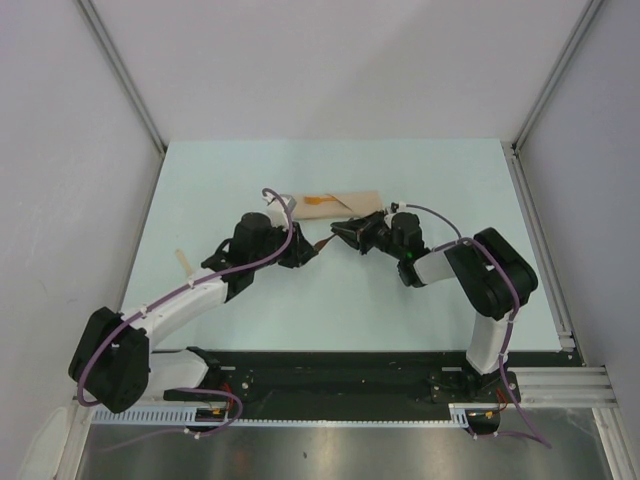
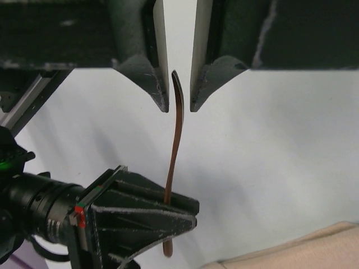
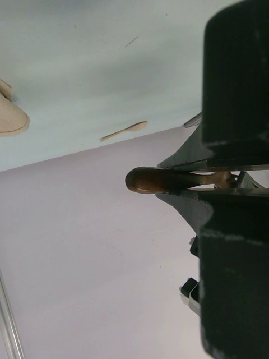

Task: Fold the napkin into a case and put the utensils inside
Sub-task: Pass from the right arm to the left, then insert the fork into the folded napkin.

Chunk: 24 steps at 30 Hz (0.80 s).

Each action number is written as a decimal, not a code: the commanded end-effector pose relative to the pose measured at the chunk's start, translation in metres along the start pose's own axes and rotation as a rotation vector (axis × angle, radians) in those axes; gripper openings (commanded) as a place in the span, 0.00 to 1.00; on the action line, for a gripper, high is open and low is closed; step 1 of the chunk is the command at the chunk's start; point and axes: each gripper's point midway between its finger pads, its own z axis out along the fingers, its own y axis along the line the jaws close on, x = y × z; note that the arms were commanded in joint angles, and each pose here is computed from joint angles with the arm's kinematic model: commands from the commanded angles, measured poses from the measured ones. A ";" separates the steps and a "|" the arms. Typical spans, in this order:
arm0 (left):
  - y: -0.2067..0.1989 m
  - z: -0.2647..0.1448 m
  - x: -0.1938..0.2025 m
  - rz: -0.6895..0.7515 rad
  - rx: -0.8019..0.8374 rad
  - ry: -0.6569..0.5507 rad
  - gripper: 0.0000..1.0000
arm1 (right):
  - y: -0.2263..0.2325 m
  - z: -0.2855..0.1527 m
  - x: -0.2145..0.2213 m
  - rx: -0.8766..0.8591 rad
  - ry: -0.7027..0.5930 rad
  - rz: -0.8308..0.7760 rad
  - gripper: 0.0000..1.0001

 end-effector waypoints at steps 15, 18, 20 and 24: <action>0.056 0.027 -0.040 -0.176 0.200 0.224 0.00 | 0.049 -0.027 -0.092 0.195 -0.021 -0.739 0.56; 0.079 0.039 -0.054 -0.217 0.233 0.278 0.00 | 0.045 -0.035 -0.139 0.271 0.017 -0.878 0.51; 0.089 0.040 -0.055 -0.272 0.266 0.303 0.00 | 0.035 -0.041 -0.160 0.320 0.061 -0.916 0.41; 0.108 0.056 -0.066 -0.297 0.271 0.337 0.00 | 0.005 -0.042 -0.206 0.407 0.085 -0.920 0.28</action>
